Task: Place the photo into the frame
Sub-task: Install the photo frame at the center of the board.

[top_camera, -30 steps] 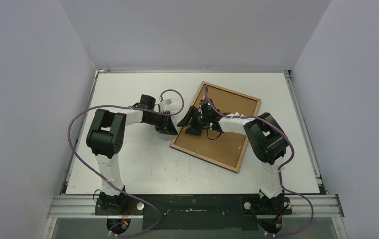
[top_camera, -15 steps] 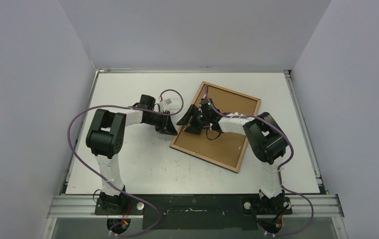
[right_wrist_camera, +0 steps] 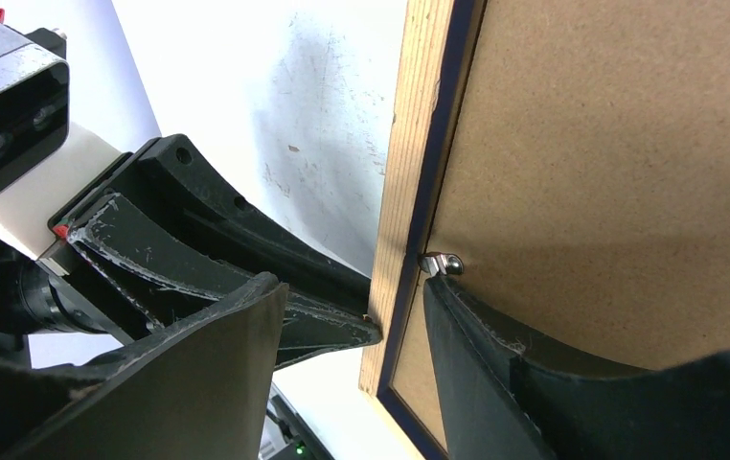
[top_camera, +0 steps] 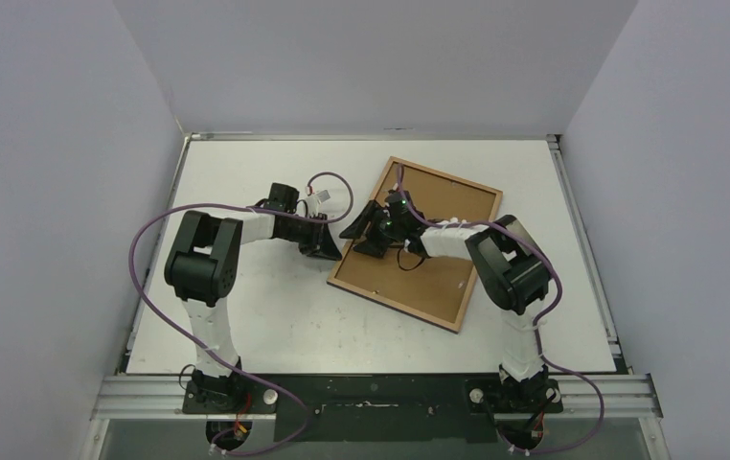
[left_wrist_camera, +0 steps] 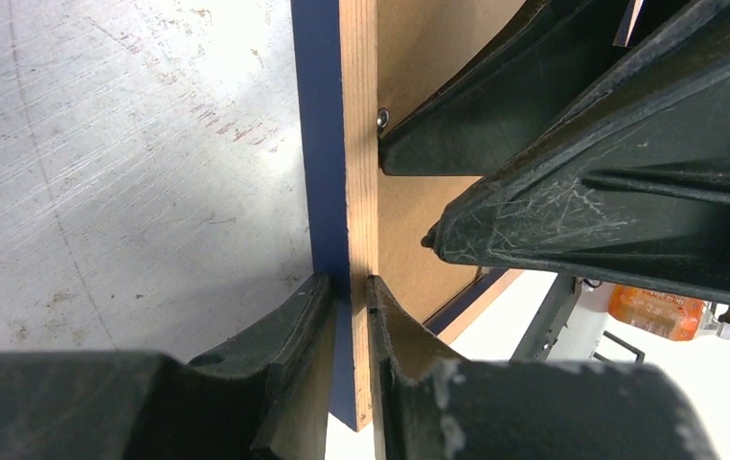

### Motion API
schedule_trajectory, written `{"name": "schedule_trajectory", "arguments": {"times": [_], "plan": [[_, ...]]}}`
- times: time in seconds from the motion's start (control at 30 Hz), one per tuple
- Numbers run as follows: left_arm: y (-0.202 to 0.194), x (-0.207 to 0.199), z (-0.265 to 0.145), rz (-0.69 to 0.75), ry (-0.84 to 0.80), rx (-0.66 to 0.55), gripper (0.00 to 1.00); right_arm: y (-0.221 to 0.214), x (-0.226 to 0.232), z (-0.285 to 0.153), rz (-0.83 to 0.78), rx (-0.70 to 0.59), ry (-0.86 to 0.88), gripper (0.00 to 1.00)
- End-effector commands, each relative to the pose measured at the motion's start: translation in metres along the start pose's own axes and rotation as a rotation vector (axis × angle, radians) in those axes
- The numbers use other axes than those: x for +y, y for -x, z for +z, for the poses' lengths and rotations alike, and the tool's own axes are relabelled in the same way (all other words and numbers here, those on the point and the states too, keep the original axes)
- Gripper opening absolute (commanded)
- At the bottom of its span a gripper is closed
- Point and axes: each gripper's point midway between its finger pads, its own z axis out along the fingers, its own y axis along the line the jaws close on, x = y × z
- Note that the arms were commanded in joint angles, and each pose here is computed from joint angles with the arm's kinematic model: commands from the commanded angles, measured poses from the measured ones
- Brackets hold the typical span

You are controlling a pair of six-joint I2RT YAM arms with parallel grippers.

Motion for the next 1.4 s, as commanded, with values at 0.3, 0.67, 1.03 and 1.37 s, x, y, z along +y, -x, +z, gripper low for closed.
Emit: {"name": "schedule_trajectory", "arguments": {"times": [0.3, 0.67, 1.03, 1.37], "plan": [[0.005, -0.028, -0.002, 0.059, -0.056, -0.015, 0.17, 0.006, 0.008, 0.008, -0.014, -0.086, 0.004, 0.56], [0.006, -0.028, -0.011, 0.035, -0.063, -0.017, 0.17, 0.046, 0.057, -0.038, -0.146, -0.157, 0.010, 0.60], [0.052, -0.025, -0.076, -0.017, -0.056, -0.155, 0.49, 0.102, 0.039, -0.030, -0.416, -0.269, -0.349, 0.57], [0.057, -0.011, -0.097, -0.033, -0.017, -0.184, 0.56, 0.115, 0.017, -0.008, -0.467, -0.301, -0.465, 0.56]]}}
